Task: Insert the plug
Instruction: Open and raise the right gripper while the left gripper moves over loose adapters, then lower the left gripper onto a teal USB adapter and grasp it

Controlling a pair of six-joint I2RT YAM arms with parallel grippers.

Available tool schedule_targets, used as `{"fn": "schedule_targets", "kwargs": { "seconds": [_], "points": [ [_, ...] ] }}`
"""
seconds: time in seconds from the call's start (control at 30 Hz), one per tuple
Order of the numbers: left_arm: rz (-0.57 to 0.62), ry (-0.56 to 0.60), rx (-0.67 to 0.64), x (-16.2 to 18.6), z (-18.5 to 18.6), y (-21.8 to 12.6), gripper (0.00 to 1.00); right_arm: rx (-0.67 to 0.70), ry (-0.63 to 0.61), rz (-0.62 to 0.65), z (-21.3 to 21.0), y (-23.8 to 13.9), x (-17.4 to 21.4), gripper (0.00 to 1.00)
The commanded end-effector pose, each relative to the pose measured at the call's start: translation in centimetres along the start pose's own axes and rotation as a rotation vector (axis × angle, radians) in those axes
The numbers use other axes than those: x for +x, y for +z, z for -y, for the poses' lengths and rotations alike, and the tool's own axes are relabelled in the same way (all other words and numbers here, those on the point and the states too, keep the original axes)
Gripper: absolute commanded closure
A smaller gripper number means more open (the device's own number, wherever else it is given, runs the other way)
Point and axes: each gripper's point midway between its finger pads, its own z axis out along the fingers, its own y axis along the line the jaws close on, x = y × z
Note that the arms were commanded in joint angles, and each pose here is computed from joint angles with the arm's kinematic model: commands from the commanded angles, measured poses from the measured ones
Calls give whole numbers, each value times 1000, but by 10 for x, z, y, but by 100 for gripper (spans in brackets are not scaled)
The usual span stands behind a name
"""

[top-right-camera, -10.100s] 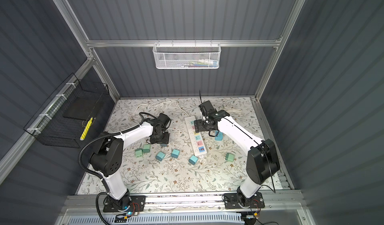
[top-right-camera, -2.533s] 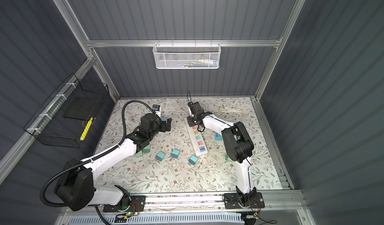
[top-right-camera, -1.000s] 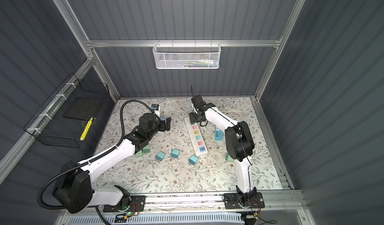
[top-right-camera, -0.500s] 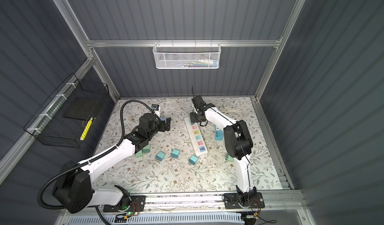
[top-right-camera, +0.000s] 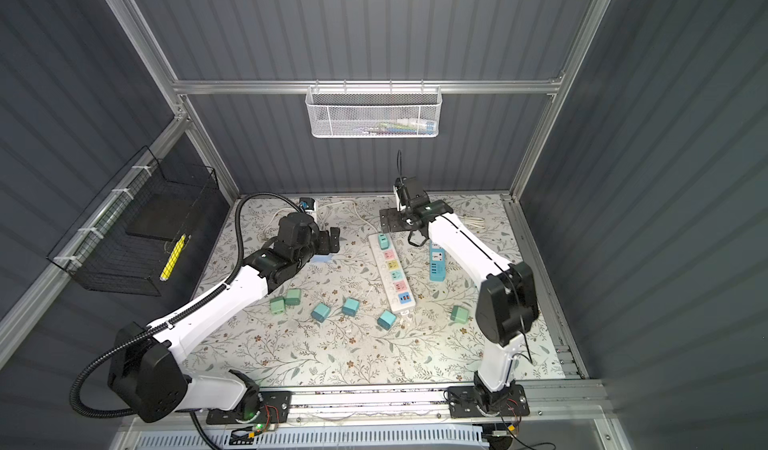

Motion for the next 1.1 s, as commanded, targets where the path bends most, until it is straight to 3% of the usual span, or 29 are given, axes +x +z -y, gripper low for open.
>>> {"fn": "schedule_targets", "kwargs": {
  "seconds": [0.0,0.1,0.17,0.27,0.6,0.87,1.07],
  "points": [
    [-237,10,-9,55,-5,-5,6,28,86,118,20,-5,1,1],
    [-385,22,-20,88,-7,-10,8,-97,137,58,20,-7,15,17],
    [-498,59,-11,115,0,-14,10,-132,147,-18,19,-3,27,37],
    [-657,138,-32,153,9,-20,15,-151,143,-109,13,4,49,48],
    [-879,293,41,222,44,-35,17,-159,156,-154,8,5,76,45],
    [-900,333,146,242,62,-22,17,-175,154,-168,5,5,79,42],
    [-889,391,106,245,58,-4,20,-172,145,-181,6,3,82,42]
  ]
}}
